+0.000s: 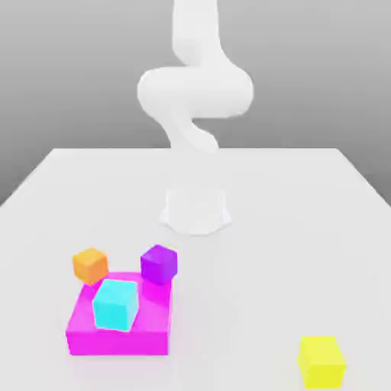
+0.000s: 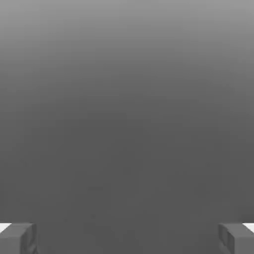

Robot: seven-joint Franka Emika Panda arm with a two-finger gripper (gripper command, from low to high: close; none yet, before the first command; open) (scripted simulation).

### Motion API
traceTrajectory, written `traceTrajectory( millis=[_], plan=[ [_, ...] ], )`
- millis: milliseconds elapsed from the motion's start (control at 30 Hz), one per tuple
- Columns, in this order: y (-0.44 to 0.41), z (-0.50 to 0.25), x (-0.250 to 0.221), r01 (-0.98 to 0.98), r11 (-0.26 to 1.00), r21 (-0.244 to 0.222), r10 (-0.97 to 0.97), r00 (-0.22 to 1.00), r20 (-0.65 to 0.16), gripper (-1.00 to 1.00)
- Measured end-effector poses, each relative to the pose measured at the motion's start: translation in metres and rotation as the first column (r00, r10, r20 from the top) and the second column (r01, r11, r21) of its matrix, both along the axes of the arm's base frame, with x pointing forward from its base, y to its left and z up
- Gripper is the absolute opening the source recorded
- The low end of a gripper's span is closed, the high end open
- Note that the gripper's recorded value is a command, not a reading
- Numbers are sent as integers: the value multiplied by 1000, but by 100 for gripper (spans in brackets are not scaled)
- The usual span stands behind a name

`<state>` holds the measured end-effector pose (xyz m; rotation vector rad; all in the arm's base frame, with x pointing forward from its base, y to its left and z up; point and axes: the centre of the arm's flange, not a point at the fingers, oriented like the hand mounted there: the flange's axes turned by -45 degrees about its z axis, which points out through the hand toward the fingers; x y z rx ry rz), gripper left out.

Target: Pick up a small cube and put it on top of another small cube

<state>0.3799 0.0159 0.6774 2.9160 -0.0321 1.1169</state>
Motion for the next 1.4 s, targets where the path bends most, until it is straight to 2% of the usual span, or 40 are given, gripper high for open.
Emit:
traceTrajectory(
  millis=[233, 500, 700, 900, 1067, 1100, 1300, 1400],
  plan=[
    [43, -111, 76, 19, 999, -45, -27, 982, -187, 0],
    [91, -253, 118, 4, 998, -62, -28, 924, -382, 0],
    [133, -360, 117, -26, 999, -42, 0, 856, -517, 0],
    [168, -457, 92, -35, 999, 9, 33, 767, -640, 0],
    [178, -528, 84, -34, 999, 26, 43, 745, -666, 0],
    [178, -538, 83, -35, 999, 26, 43, 744, -667, -100],
    [178, -543, 83, -36, 999, 26, 44, 745, -666, -100],
    [179, -518, 84, -34, 999, 28, 44, 745, -666, -100]
  ],
)
